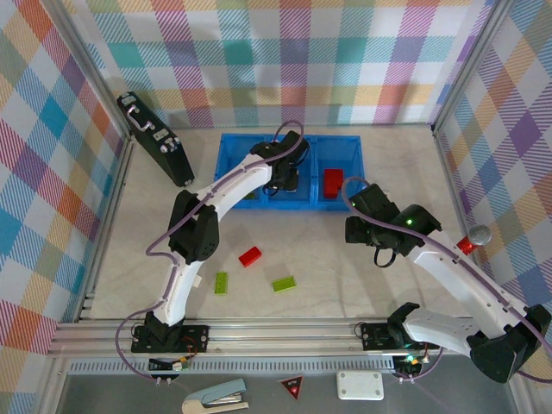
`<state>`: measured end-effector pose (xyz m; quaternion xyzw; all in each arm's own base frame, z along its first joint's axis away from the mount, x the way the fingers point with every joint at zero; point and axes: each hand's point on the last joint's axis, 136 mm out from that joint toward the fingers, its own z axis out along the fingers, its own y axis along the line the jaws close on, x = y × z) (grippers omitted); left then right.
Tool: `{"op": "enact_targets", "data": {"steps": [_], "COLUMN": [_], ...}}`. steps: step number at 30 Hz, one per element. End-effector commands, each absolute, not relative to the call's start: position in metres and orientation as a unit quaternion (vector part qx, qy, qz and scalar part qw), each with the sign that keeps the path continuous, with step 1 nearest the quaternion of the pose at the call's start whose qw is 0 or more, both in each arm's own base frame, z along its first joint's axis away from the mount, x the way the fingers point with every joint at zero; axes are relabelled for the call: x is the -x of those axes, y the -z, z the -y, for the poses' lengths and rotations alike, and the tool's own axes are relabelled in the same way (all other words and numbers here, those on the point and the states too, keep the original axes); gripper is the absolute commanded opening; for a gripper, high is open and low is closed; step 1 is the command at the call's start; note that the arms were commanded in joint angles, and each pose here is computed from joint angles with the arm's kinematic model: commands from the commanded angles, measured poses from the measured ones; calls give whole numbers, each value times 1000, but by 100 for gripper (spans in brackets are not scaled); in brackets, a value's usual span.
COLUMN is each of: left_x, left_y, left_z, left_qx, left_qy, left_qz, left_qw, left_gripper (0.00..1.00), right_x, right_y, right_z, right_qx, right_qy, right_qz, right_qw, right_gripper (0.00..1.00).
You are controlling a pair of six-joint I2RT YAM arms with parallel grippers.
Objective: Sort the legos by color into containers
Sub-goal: Place the lego in the container.
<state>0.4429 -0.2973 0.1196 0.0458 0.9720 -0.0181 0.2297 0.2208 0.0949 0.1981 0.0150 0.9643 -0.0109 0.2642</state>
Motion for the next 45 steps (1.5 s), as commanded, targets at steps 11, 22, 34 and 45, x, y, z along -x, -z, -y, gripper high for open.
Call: {"op": "enact_targets", "data": {"steps": [11, 22, 34, 45], "left_x": [-443, -434, -417, -371], "left_y": [-113, -131, -159, -167], "left_z": [295, 295, 290, 261], "left_qx": [-52, -51, -48, -37], "left_qy": [-10, 3, 26, 45], "left_qz": [-974, -974, -971, -973], "left_qw": [220, 222, 233, 223], "left_gripper": [44, 51, 53, 52], "right_x": [-218, -216, -210, -207], "right_y": [-212, -211, -205, -192], "right_z": [-91, -94, -101, -123], "right_qx": [-23, -25, -28, -20], "right_qy": [3, -11, -36, -63], "right_qz": [-959, -959, -962, -968], "right_qw": [282, 283, 268, 243], "right_gripper": [79, 79, 78, 77]}}
